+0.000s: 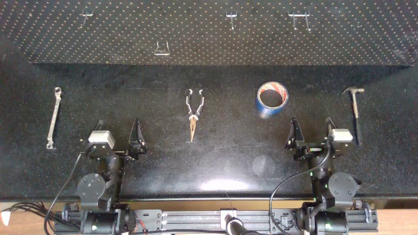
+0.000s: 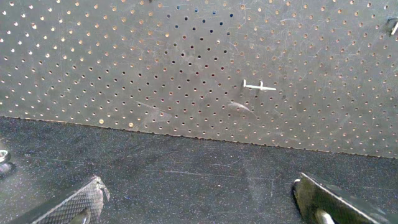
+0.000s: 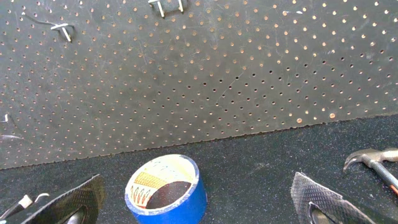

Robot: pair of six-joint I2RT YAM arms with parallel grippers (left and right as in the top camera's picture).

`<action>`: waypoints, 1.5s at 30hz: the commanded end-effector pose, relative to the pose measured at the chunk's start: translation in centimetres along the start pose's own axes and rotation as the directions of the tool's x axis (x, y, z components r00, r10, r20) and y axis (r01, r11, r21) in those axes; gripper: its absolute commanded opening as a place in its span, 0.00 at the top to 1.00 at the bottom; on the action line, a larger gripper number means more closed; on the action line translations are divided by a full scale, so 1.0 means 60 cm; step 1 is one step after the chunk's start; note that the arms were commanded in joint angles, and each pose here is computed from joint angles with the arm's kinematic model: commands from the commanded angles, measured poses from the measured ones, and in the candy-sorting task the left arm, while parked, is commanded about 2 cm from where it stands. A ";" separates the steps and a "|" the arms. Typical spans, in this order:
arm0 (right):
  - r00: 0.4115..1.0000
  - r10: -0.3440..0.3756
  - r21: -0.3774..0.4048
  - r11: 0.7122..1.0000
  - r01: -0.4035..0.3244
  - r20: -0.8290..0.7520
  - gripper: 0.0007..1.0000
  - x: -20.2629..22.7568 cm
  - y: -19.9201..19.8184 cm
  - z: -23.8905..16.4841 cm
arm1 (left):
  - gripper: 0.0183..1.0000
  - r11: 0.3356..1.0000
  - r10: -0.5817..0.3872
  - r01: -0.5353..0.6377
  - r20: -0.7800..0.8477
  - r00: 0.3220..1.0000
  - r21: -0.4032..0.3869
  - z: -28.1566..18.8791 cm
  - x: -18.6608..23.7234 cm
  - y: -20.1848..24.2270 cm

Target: Place Tools Onto Pegboard

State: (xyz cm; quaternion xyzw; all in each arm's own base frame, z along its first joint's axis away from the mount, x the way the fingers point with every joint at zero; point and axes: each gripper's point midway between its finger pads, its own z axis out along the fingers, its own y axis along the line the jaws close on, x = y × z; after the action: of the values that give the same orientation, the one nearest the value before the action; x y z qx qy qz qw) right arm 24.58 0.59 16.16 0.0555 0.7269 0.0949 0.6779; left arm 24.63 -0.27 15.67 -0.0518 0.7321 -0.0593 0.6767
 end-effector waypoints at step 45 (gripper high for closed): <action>1.000 0.008 0.012 1.000 -0.008 0.002 0.01 0.003 -0.005 0.001 | 0.02 0.996 0.050 -0.087 -0.965 0.256 0.029 0.040 0.157 0.425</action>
State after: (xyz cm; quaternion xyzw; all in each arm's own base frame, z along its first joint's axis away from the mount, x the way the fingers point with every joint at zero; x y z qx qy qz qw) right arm 24.62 0.46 16.05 0.0580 0.7269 0.0923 0.6781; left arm 26.20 23.33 3.18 0.0189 0.9948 -0.0255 0.0965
